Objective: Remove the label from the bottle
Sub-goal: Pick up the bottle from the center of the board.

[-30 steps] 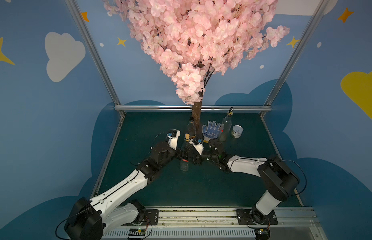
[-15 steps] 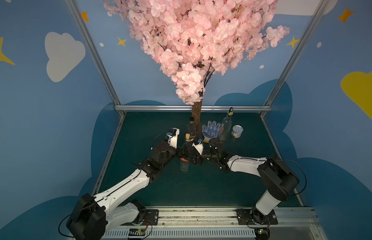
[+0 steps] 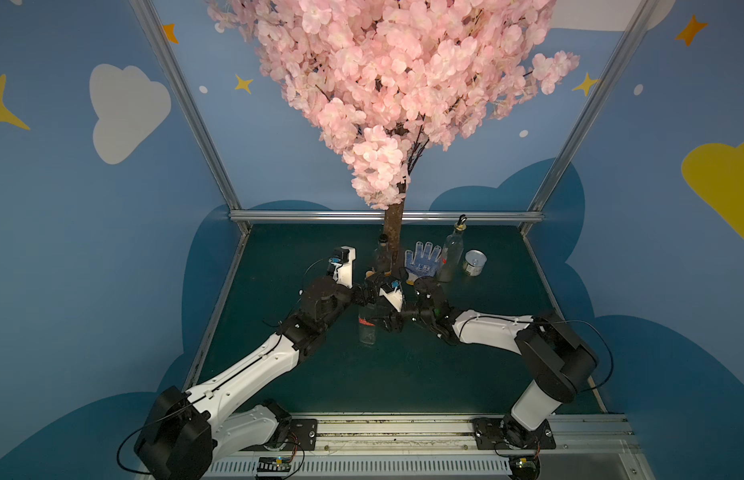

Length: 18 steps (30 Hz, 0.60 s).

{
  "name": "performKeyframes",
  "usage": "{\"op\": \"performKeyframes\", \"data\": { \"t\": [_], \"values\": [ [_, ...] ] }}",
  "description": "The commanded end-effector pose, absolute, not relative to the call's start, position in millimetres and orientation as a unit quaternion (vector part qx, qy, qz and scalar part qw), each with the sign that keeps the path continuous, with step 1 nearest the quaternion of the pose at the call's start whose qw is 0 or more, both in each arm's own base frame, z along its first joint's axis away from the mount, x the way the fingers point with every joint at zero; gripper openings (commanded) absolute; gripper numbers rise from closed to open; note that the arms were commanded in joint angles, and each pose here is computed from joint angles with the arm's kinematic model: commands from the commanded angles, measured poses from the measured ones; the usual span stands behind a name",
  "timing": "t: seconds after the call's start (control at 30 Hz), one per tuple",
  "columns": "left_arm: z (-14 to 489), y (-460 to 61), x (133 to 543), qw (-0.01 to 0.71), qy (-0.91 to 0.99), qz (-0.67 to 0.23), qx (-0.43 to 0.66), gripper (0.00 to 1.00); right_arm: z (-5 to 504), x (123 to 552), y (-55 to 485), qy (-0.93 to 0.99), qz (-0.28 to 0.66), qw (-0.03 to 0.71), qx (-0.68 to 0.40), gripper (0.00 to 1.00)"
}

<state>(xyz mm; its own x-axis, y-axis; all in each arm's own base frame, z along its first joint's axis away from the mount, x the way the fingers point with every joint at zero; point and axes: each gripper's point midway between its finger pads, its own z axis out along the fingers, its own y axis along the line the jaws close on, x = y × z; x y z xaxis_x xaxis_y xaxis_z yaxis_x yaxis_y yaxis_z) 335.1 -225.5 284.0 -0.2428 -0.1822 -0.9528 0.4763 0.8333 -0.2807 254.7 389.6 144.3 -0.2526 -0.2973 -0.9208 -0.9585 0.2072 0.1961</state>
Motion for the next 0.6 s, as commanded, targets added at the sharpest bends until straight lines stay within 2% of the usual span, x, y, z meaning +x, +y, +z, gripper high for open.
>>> {"op": "performKeyframes", "data": {
  "t": [0.0,0.57],
  "values": [
    [293.7,-228.0,344.5,0.615,0.737,-0.261,0.101,0.9,145.3,250.0,395.3,0.664,0.425,0.384,-0.48,0.48],
    [243.5,-219.0,342.6,0.52,0.823,-0.206,0.096,0.74,147.0,251.5,395.4,0.666,0.421,0.387,-0.479,0.48]
  ]
}}
